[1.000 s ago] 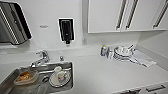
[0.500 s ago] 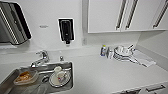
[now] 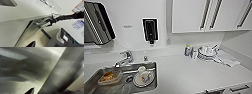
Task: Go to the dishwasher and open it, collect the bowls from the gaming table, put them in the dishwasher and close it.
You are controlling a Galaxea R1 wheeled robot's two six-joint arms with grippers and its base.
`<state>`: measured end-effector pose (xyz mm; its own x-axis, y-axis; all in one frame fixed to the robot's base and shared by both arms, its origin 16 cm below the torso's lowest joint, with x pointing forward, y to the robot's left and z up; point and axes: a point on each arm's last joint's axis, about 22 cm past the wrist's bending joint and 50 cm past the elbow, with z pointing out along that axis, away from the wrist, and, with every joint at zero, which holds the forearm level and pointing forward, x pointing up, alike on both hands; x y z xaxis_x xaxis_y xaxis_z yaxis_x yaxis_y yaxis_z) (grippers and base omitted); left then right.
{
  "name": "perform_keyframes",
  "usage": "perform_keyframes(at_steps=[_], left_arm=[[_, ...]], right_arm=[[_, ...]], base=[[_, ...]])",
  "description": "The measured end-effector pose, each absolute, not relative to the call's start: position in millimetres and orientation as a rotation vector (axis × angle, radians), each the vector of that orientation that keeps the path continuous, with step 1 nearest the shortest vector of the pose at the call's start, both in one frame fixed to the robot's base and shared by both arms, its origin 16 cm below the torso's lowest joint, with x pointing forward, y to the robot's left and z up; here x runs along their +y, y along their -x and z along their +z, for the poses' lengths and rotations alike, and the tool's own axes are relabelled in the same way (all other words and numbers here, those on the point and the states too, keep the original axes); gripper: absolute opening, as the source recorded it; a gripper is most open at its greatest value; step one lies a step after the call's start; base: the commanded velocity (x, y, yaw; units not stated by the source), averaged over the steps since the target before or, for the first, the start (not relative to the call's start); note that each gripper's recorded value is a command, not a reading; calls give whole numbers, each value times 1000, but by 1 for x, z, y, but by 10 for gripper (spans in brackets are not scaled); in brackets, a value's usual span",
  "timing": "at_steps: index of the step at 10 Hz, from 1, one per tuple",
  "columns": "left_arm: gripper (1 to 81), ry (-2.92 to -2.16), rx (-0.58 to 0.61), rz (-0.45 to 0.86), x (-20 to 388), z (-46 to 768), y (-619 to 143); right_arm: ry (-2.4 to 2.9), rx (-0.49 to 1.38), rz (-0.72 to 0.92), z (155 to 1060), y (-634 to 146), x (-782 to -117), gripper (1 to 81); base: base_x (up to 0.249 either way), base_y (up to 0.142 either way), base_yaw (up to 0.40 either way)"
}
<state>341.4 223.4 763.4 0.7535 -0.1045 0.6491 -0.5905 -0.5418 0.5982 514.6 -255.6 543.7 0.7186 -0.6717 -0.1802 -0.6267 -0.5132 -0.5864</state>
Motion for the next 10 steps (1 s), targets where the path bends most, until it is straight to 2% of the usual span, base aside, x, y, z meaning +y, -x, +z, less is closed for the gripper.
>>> perform_keyframes(at_steps=[10], left_arm=[[811,-2083,-520,704,226,759,-343]], right_arm=[[2266,987,-102,543,-512,-256,811]], base=[[-6,0,0]])
